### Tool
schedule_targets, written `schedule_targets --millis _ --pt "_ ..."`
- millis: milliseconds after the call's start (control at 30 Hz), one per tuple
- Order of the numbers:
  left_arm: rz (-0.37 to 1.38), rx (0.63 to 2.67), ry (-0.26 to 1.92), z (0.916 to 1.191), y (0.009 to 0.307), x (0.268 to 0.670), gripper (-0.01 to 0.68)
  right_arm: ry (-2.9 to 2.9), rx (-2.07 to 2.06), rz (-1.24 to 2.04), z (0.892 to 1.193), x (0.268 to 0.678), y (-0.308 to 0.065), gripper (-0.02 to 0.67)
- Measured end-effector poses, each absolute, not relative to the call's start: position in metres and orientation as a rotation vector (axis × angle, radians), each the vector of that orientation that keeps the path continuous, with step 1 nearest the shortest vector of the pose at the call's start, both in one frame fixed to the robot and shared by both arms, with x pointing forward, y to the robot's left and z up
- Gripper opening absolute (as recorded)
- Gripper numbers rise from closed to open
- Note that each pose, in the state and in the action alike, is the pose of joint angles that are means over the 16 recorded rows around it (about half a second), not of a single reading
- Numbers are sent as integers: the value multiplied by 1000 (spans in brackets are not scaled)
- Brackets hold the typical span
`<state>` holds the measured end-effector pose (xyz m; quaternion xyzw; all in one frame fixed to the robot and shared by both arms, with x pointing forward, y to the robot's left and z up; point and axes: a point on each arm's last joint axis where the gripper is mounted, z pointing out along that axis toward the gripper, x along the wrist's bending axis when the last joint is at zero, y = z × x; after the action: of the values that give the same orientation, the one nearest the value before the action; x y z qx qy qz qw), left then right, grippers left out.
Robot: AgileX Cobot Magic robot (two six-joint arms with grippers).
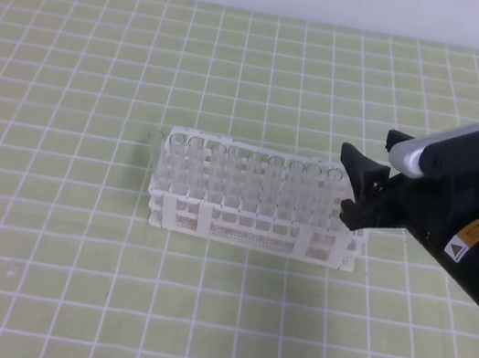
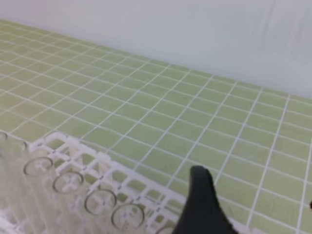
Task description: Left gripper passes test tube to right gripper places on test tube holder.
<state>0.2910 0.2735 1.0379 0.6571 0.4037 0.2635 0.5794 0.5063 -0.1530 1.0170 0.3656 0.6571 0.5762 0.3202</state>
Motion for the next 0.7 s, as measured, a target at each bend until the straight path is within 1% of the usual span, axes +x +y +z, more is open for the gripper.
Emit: schedule_targets --millis 100,200,400,567,700 --pt "617 1537 943 1038 273 291 -3 1714 942 1522 1026 502 -155 399" --pt "617 1536 942 1038 273 291 -3 1702 895 1532 1041 494 -158 354" --pt "618 1537 941 1038 273 291 -2 1667 777 1529 1082 465 -171 206" --pt "617 1537 942 1038 273 291 -2 1677 733 1445 1108 433 -190 78" --pt "617 1537 943 1038 273 291 -3 1687 748 1363 1121 408 -208 10"
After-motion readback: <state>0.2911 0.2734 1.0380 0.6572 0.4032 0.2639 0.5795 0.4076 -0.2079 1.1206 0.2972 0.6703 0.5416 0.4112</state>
